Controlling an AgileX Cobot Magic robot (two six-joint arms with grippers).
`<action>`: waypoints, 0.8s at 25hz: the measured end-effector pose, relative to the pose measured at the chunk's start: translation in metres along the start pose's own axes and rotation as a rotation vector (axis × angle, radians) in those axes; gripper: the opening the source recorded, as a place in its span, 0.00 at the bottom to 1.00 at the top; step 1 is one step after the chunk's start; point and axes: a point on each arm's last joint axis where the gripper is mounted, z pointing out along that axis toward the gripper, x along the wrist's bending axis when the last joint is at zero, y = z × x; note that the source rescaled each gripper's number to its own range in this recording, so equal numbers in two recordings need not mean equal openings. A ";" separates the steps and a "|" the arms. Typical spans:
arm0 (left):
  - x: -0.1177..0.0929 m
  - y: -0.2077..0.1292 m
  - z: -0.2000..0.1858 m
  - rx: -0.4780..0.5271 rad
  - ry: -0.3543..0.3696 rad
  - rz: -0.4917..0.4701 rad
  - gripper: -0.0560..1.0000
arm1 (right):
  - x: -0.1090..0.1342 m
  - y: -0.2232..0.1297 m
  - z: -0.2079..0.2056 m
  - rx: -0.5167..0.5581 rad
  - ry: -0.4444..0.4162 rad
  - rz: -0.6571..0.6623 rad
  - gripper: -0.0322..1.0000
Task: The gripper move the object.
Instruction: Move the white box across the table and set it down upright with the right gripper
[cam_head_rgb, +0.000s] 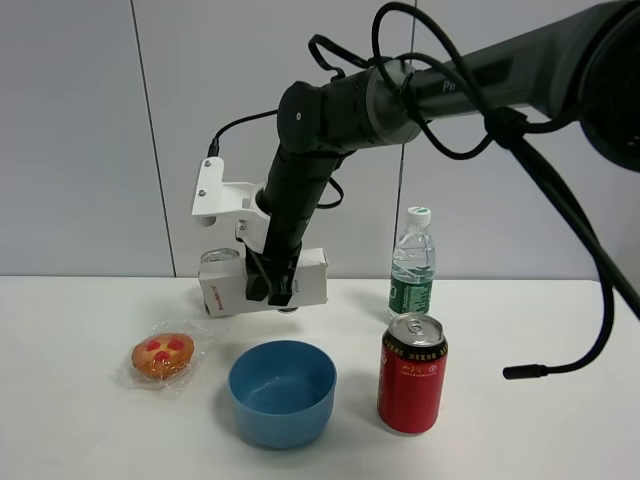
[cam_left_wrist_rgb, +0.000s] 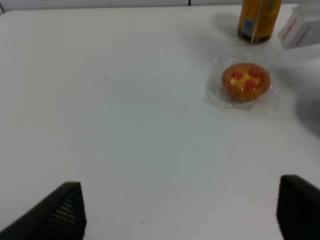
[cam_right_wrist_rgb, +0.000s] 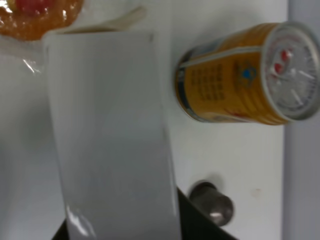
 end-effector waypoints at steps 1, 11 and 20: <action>0.000 0.000 0.000 0.000 0.000 0.000 1.00 | 0.001 0.000 0.004 -0.009 -0.001 0.009 0.03; 0.000 0.000 0.000 0.000 0.000 0.000 1.00 | 0.001 -0.006 0.026 -0.034 -0.044 0.087 0.03; 0.000 0.000 0.000 0.000 0.000 0.000 1.00 | 0.002 -0.010 0.032 -0.030 -0.038 0.122 0.21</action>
